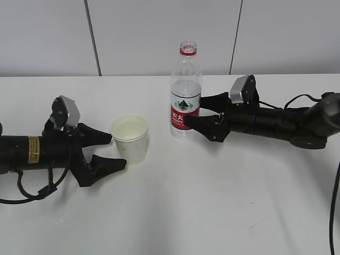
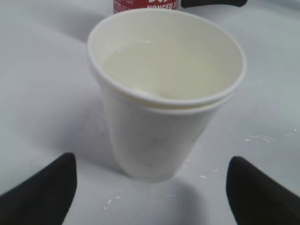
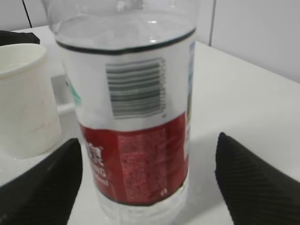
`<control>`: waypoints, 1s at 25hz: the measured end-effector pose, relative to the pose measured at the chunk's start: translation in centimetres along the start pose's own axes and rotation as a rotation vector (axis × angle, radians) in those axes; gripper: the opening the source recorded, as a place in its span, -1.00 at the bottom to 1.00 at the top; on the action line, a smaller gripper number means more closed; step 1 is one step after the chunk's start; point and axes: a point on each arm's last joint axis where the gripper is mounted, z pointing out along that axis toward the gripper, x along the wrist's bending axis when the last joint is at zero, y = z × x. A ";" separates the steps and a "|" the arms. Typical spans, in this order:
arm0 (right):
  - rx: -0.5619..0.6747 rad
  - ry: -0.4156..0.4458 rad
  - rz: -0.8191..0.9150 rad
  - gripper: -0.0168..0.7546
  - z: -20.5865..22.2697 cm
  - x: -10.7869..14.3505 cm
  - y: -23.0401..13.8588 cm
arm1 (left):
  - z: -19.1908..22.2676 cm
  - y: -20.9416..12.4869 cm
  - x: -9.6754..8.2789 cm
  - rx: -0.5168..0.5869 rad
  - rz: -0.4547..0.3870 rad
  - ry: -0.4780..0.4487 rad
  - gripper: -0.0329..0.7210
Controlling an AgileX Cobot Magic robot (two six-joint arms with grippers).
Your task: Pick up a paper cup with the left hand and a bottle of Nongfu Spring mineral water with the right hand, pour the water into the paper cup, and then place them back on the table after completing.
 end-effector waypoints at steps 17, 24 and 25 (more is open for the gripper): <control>0.028 -0.486 0.016 0.68 -6.0 -6.9 0.3 | -4.2 -0.4 5.1 -0.019 -0.236 0.412 0.64; 0.235 -0.751 0.001 0.65 -7.7 -9.9 1.4 | -5.3 0.2 6.8 -0.092 -0.245 0.622 0.64; 0.274 -0.770 0.003 0.64 -7.9 -10.2 1.6 | -5.6 0.3 6.9 -0.094 -0.247 0.650 0.64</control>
